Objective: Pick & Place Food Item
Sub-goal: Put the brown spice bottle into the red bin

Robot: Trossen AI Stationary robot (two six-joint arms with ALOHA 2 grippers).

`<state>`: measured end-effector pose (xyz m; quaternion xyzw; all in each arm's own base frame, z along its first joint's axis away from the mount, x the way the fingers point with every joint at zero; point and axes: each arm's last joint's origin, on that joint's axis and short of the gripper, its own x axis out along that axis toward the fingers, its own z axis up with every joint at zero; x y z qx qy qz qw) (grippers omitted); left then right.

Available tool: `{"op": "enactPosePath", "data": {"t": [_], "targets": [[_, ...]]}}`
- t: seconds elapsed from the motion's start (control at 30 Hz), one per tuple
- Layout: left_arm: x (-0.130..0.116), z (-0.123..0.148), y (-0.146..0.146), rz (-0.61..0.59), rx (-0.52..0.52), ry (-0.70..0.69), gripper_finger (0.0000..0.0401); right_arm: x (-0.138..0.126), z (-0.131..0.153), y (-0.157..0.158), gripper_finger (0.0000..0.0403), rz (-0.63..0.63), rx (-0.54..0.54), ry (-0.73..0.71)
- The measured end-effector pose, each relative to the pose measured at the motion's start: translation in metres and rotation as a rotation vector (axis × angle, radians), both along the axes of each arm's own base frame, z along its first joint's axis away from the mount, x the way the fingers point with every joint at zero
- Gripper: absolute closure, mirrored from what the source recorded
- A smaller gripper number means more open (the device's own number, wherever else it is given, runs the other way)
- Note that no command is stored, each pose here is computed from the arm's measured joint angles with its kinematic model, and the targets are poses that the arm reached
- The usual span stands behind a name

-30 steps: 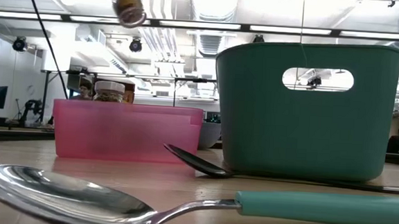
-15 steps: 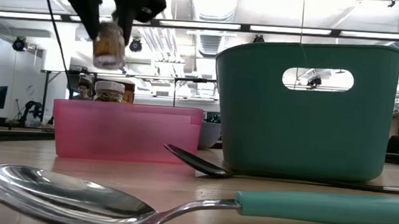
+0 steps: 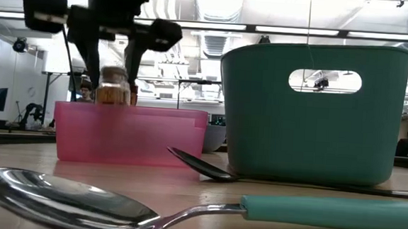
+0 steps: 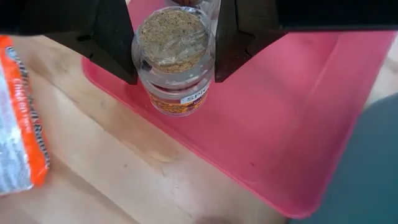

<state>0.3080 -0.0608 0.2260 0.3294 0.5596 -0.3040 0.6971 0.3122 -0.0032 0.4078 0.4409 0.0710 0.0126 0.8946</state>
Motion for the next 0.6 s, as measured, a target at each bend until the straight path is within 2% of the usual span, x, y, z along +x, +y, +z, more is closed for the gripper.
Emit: {"op": "enactPosePath", "data": {"t": [0.17, 0.6], "targets": [[-0.006, -0.014, 0.001, -0.049, 0.012, 0.028, 0.0237, 0.000, 0.000, 0.001, 0.0060, 0.004, -0.005, -0.001], [-0.023, -0.047, 0.003, -0.055, 0.000, 0.101, 0.0237, 0.000, 0.000, 0.001, 0.0060, 0.005, -0.023, -0.003]]}}
